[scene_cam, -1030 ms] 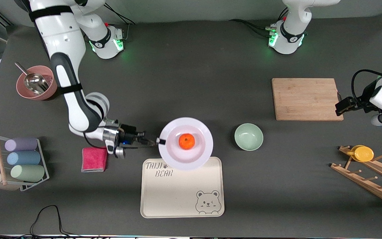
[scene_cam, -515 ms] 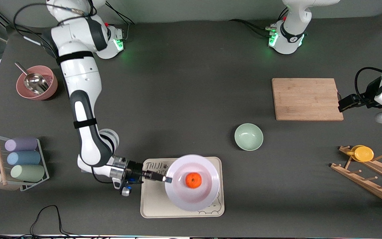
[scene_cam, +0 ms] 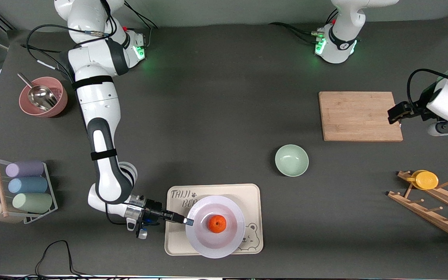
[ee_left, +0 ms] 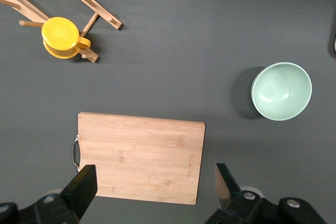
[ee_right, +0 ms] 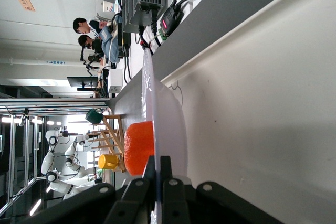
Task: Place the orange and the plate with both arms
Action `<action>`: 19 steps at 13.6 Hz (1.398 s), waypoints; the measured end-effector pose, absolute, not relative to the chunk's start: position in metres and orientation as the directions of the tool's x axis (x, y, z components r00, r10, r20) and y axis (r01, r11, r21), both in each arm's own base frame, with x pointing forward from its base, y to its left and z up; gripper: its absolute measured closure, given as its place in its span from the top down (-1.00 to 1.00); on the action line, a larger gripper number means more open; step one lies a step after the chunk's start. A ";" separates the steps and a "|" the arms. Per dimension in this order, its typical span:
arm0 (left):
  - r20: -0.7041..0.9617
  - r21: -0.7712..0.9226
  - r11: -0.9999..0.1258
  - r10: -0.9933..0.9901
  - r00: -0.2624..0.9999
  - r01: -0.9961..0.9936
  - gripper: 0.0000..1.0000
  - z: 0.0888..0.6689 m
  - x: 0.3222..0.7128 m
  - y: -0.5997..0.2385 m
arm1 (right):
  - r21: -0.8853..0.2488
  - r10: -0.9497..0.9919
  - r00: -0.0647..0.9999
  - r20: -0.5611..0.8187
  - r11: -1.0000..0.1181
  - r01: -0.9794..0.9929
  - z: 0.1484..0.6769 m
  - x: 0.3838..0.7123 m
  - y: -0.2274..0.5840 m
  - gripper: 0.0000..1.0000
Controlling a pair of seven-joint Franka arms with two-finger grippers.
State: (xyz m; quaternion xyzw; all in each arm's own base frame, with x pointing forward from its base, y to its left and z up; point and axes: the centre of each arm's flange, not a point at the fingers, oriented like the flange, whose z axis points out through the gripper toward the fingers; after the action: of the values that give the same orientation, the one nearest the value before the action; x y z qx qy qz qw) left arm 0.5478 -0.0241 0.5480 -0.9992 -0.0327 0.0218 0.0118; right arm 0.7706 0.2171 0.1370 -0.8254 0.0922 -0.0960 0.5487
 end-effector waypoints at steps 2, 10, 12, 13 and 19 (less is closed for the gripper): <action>-0.064 -0.028 -0.998 0.051 0.997 0.050 1.00 0.545 0.545 -0.032 | -0.921 -0.252 0.966 0.053 -0.386 -0.050 0.131 0.769 0.219 -0.89; -0.110 -0.033 -0.999 0.033 0.993 0.029 1.00 0.541 0.539 -0.043 | -0.804 -0.088 0.980 0.179 -0.587 0.094 0.133 0.770 0.219 0.44; -0.122 -0.036 -0.999 0.036 0.992 0.031 1.00 0.541 0.537 -0.042 | -0.731 0.000 0.969 0.249 -0.656 0.188 0.164 0.779 0.216 0.86; -0.131 -0.039 -0.999 0.038 0.991 0.033 1.00 0.541 0.535 -0.045 | -0.700 0.037 0.963 0.268 -0.679 0.221 0.186 0.782 0.216 1.00; -0.156 -0.054 -0.998 0.048 0.986 0.040 1.00 0.552 0.526 -0.059 | -0.474 0.289 0.925 0.247 -0.796 0.376 0.347 0.783 0.167 1.00</action>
State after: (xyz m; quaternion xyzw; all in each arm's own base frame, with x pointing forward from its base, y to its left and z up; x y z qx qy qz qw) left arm 0.5260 -0.0589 0.5517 -0.9963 -0.0223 0.0791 0.0252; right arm 0.7829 0.1671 0.3471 -0.9443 -0.1761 -0.0814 0.2660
